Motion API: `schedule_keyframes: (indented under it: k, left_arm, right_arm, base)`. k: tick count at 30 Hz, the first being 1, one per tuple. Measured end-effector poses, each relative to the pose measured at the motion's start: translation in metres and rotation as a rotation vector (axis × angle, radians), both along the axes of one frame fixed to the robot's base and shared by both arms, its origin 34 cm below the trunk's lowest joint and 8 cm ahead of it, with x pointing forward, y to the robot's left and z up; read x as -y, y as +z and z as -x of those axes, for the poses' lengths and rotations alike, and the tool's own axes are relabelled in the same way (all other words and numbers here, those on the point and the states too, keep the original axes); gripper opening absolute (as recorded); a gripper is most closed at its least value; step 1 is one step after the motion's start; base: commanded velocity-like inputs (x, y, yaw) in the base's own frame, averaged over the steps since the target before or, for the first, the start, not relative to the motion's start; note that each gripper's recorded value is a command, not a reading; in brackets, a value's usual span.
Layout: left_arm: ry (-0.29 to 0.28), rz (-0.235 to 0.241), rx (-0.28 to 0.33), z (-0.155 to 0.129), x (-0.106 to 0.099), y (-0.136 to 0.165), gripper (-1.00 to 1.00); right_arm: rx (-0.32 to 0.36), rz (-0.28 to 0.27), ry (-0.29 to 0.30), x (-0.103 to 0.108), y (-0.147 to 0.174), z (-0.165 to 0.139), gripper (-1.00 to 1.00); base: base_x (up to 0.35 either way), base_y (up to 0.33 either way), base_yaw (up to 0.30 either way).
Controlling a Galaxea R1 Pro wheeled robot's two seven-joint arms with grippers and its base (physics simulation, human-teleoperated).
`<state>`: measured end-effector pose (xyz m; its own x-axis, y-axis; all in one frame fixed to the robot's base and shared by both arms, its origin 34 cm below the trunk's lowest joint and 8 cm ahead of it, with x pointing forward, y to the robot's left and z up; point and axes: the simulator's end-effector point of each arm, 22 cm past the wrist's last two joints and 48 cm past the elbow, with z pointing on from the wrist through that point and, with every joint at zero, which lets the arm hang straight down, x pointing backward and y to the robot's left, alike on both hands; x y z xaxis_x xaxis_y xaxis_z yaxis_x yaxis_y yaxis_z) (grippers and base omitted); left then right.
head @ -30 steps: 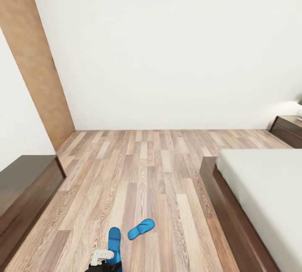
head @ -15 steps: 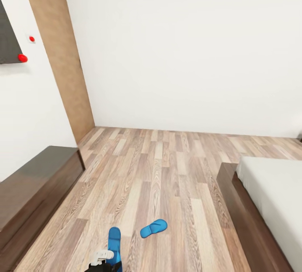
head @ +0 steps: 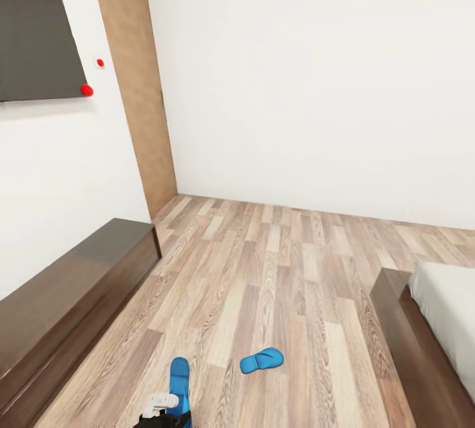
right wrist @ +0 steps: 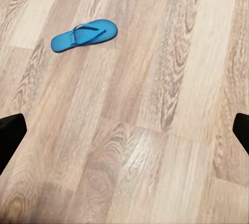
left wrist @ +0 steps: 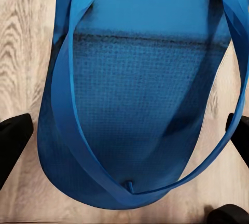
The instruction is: In the bedroom, move the book from the bed onto either nightstand, and place the two sandals side by side next to the bed.
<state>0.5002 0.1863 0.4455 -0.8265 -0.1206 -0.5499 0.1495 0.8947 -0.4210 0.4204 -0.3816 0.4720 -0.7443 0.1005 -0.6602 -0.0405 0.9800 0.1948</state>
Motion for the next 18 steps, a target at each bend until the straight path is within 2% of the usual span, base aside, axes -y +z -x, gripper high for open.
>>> schedule_keyframes:
  k: [3, 7, 12, 15, 18]
  left_arm:
    - [0.000, 0.000, -0.002, 0.000, 0.000, -0.001, -1.00]
    - [0.000, 0.000, -0.004, 0.001, 0.000, -0.001, -1.00]
    - [0.000, 0.000, -0.006, 0.002, 0.000, -0.002, -1.00]
    - [-0.001, 0.000, -0.007, 0.002, 0.000, -0.002, -1.00]
    - [-0.001, 0.000, -0.007, 0.002, 0.000, -0.002, -1.00]
  right_arm:
    - [-0.012, 0.025, 0.007, 0.014, 0.000, 0.004, 1.00]
    - [-0.077, 0.034, -0.018, 0.026, -0.018, 0.035, 1.00]
    - [-0.047, 0.054, -0.013, 0.030, -0.018, 0.038, 1.00]
    - [-0.044, 0.056, -0.013, 0.030, -0.018, 0.039, 1.00]
    - [-0.043, 0.056, -0.011, 0.030, -0.018, 0.038, 1.00]
  base:
    - [0.000, 0.000, 0.273]
    - [0.000, 0.000, 0.272]
    - [0.000, 0.000, 0.236]
    - [0.023, 0.000, 0.079]
    - [0.206, -0.004, 0.021]
